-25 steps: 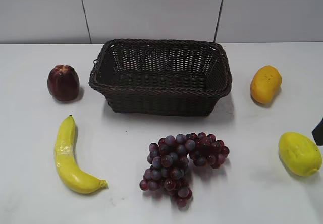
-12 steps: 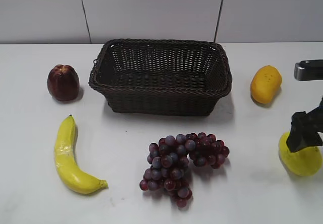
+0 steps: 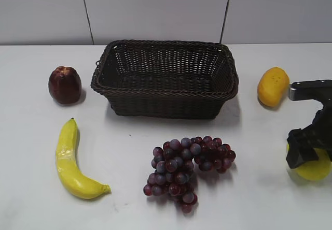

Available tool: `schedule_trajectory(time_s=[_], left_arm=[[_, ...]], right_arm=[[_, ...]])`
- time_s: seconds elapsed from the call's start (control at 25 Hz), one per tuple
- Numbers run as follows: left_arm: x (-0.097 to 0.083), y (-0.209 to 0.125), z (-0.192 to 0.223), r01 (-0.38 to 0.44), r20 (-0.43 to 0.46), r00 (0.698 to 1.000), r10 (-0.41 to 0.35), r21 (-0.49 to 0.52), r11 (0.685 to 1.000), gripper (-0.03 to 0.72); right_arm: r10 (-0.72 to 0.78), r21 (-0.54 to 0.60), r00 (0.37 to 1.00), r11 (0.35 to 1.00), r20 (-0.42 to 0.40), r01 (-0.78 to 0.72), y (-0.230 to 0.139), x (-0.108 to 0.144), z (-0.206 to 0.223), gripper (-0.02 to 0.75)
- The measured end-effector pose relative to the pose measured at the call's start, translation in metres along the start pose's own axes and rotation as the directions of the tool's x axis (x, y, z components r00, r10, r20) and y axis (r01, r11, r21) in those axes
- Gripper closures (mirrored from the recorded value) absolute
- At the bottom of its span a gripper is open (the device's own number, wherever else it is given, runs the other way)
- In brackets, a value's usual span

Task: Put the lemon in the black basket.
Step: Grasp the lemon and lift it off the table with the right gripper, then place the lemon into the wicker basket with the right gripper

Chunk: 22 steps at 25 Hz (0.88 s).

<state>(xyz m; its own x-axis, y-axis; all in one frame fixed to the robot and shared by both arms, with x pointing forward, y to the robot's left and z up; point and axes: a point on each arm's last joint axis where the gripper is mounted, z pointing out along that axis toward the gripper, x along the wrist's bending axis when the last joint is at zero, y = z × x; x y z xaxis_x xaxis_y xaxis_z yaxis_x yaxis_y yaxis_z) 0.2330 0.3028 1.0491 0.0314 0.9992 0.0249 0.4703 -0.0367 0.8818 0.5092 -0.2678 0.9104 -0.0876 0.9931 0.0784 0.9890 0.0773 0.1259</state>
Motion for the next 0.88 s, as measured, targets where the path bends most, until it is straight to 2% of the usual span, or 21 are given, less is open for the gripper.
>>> schedule_trajectory(time_s=[0.24, 0.48, 0.72, 0.88], left_arm=[[0.0, 0.0, 0.0, 0.0, 0.0, 1.0, 0.0, 0.0, 1.0, 0.232], [0.0, 0.0, 0.0, 0.0, 0.0, 1.0, 0.0, 0.0, 1.0, 0.232], [0.0, 0.0, 0.0, 0.0, 0.0, 1.0, 0.0, 0.0, 1.0, 0.232], [0.0, 0.0, 0.0, 0.0, 0.0, 1.0, 0.0, 0.0, 1.0, 0.232]], right_arm=[[0.024, 0.035, 1.0, 0.999, -0.004, -0.024, -0.001, 0.001, -0.002, 0.194], [0.022, -0.016, 1.0, 1.0, -0.017, -0.023, 0.011, 0.004, -0.025, 0.194], [-0.027, -0.136, 0.998, 0.99, -0.049, 0.02, 0.051, 0.015, -0.082, 0.195], [-0.127, -0.287, 0.99, 0.952, -0.056, 0.106, 0.081, 0.044, -0.126, 0.195]])
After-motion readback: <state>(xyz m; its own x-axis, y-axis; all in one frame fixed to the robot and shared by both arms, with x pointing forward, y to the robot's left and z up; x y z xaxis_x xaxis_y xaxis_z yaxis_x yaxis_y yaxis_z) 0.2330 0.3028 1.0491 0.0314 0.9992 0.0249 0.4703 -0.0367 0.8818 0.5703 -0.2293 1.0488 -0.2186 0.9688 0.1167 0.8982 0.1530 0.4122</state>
